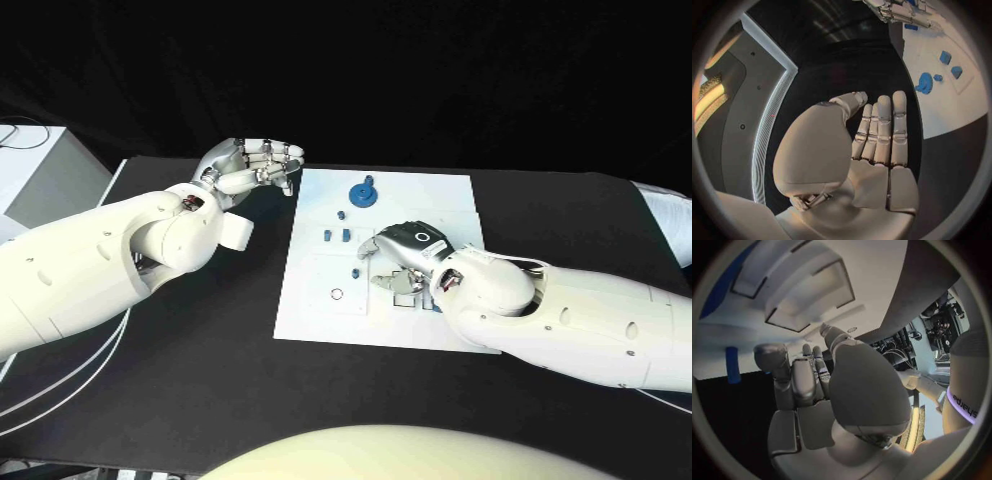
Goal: Assemble the parts on the task board
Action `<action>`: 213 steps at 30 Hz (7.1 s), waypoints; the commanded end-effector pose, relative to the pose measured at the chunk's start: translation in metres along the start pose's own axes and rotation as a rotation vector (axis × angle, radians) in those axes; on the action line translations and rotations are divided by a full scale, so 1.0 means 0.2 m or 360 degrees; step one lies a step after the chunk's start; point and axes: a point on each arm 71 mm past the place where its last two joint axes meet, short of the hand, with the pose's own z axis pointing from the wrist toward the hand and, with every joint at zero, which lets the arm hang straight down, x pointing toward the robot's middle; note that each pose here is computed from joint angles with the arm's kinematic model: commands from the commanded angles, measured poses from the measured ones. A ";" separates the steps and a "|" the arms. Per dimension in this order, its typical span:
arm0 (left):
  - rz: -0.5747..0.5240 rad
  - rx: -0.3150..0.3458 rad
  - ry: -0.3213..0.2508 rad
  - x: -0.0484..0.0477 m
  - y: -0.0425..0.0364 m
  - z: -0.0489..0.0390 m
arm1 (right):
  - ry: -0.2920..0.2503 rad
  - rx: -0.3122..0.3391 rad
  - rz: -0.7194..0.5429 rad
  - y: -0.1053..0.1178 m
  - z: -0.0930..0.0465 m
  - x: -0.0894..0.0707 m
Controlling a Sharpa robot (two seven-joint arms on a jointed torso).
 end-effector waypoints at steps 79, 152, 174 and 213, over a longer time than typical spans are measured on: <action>-0.0013 0.0017 -0.0010 -0.008 0.017 -0.005 | 0.0066 0.0233 0.0032 -0.41 -0.08 -0.24; -0.0046 -0.0004 0.0013 0.016 0.030 0.012 | 0.0114 -0.0237 0.0059 0.27 0.06 -0.02; -0.0043 -0.0005 0.0009 0.010 0.027 0.007 | 0.0176 -0.0253 -0.0013 0.29 0.08 0.02; -0.0056 -0.0024 0.0021 0.009 0.031 0.004 | 0.0009 -0.0190 0.0050 0.25 0.07 0.00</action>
